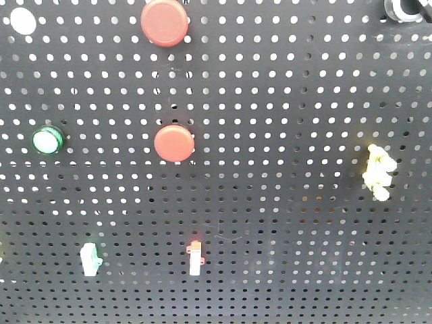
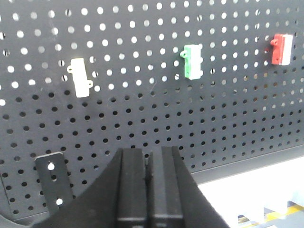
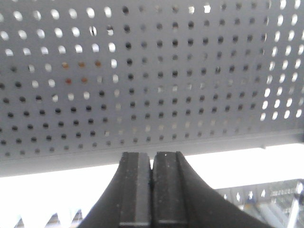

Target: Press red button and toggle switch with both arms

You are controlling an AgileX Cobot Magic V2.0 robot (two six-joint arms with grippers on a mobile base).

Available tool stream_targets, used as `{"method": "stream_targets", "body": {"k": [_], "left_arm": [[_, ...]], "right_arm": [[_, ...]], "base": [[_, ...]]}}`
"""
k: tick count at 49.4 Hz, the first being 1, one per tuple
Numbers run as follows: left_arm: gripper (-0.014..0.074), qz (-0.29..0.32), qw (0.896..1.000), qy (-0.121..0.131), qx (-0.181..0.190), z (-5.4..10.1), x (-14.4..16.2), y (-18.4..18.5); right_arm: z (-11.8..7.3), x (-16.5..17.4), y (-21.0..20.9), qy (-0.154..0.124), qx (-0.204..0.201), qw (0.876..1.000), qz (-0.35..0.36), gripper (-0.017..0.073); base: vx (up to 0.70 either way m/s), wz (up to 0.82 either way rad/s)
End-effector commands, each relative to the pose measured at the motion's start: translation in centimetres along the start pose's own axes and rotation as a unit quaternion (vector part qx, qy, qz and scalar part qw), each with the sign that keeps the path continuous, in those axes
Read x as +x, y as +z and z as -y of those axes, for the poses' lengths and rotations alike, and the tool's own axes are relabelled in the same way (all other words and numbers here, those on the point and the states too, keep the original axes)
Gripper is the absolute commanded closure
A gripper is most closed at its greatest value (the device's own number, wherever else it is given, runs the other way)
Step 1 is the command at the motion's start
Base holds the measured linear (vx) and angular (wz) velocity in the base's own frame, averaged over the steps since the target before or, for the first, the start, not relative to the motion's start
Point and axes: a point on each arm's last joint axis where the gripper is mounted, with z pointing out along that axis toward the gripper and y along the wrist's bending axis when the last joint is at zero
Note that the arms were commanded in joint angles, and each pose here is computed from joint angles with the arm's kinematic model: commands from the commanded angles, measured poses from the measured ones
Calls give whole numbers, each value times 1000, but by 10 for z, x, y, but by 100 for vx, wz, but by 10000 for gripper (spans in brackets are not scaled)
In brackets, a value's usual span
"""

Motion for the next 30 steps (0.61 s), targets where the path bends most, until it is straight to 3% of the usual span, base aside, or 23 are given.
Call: {"method": "stream_targets", "body": {"k": [1, 30], "left_arm": [[592, 33, 999, -5, -2, 0, 3, -1], [592, 33, 999, -5, -2, 0, 3, -1]], "right_arm": [[0, -3, 1, -11, 0, 999, 32, 562], [0, -3, 1, -11, 0, 999, 32, 562]], "base": [[0, 0], [0, 0]]}}
